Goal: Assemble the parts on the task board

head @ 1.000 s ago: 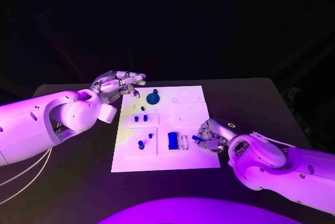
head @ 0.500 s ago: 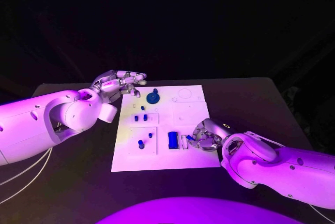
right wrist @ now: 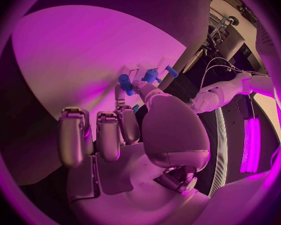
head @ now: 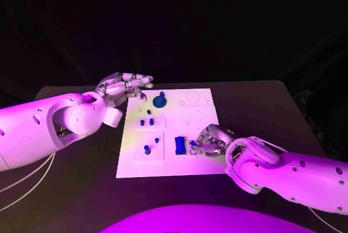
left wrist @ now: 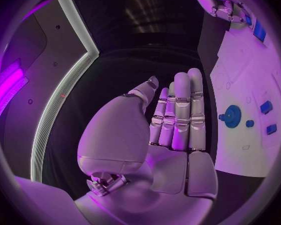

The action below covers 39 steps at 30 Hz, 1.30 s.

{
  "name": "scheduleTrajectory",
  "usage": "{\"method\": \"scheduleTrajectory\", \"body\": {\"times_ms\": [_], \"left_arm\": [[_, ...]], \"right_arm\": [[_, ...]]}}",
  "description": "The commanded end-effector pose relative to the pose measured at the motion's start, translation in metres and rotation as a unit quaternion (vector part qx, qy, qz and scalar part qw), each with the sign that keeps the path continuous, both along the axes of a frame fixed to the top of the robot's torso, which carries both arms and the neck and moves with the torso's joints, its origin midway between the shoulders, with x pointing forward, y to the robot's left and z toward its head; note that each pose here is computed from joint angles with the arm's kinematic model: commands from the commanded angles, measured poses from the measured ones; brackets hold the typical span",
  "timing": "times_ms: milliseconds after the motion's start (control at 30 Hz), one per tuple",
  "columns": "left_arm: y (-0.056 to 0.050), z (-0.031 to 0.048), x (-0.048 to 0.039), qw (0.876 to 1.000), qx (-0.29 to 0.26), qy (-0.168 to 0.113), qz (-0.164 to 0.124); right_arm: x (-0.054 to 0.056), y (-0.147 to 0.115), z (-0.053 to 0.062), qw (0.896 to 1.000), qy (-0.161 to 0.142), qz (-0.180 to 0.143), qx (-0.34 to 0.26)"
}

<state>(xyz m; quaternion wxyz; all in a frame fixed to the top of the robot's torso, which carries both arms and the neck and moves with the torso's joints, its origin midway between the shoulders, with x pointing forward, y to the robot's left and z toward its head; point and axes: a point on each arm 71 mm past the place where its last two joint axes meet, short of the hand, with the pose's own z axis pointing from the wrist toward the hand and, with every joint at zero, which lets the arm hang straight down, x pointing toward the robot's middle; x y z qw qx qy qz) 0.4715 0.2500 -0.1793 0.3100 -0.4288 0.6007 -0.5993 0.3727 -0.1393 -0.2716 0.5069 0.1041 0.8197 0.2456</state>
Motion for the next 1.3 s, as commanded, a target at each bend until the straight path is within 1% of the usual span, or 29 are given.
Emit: {"method": "scheduleTrajectory", "body": {"times_ms": [33, 600, 1033, 1300], "left_arm": [[-0.0022, 0.0011, -0.0010, 1.000, -0.005, -0.002, -0.011], [-0.0018, 0.0011, -0.0015, 1.000, -0.004, 0.000, -0.012], [-0.0014, 0.0009, -0.0015, 1.000, -0.003, 0.001, -0.013], [-0.0008, 0.0008, -0.0015, 1.000, -0.003, 0.001, -0.012]], "right_arm": [[-0.0004, 0.0021, -0.0006, 1.000, 0.007, -0.001, 0.005], [-0.0002, 0.0052, -0.0024, 1.000, 0.015, 0.005, 0.001], [-0.0001, 0.0027, -0.0010, 1.000, 0.005, 0.005, 0.000], [0.0002, -0.0028, -0.0015, 1.000, 0.006, 0.003, -0.008]]}}
